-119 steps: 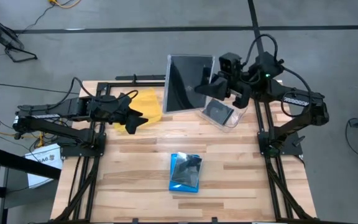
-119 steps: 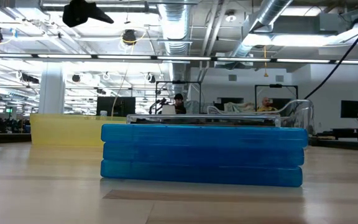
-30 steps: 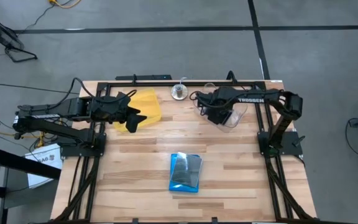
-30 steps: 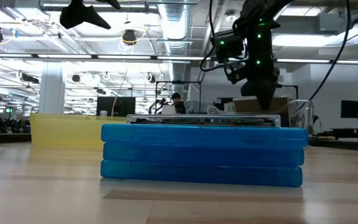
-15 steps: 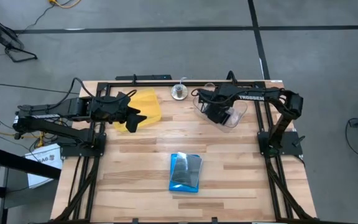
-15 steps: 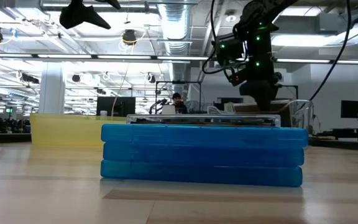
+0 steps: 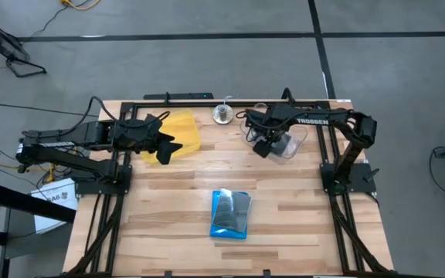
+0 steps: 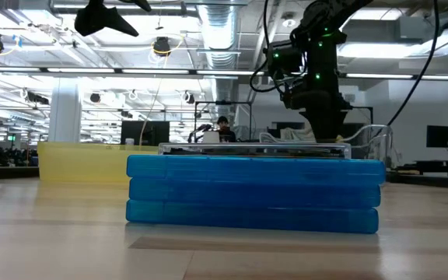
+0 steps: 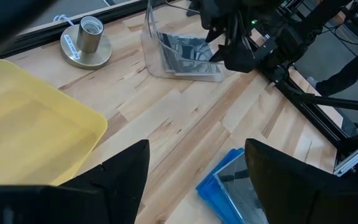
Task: Pick & place jewel cases by type
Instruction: Put the black CD case into the transparent bin
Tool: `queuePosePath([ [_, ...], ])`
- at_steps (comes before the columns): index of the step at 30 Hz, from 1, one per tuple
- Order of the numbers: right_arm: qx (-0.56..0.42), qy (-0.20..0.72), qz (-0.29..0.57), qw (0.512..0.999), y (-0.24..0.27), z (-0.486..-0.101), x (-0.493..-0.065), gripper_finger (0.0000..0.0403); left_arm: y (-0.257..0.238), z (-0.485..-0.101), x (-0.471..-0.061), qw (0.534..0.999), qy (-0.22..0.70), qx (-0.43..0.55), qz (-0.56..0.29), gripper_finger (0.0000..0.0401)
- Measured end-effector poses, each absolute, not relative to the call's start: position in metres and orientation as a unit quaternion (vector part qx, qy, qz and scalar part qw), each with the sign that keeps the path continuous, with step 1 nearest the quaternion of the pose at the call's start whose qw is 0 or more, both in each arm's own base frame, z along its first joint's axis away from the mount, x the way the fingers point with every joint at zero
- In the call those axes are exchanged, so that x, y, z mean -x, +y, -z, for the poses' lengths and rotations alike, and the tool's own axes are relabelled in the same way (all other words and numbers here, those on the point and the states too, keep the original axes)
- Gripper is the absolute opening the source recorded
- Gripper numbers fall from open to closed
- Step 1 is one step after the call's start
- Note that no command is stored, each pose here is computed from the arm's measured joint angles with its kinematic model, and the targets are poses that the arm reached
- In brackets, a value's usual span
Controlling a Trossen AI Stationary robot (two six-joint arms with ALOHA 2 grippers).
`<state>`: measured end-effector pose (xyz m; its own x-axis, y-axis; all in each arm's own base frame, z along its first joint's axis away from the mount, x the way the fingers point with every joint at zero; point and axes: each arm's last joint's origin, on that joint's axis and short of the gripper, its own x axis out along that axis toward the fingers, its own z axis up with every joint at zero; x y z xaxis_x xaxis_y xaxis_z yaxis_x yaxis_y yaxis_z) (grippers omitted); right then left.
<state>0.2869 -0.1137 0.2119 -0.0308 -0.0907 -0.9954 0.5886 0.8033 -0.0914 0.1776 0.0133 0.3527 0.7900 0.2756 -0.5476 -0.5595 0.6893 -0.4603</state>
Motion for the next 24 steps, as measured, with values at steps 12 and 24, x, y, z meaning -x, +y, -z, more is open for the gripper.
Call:
queuePosePath([
  [12,-0.219,0.649,0.22,0.695,-0.111,-0.221,-0.287,0.026,0.013,-0.352,-0.177,0.889,0.23,0.316,-0.237,0.0255],
  [24,-0.288,0.524,0.276,0.753,-0.098,-0.288,-0.253,0.026,0.013,-0.349,-0.179,0.883,0.242,0.325,-0.238,0.0255],
])
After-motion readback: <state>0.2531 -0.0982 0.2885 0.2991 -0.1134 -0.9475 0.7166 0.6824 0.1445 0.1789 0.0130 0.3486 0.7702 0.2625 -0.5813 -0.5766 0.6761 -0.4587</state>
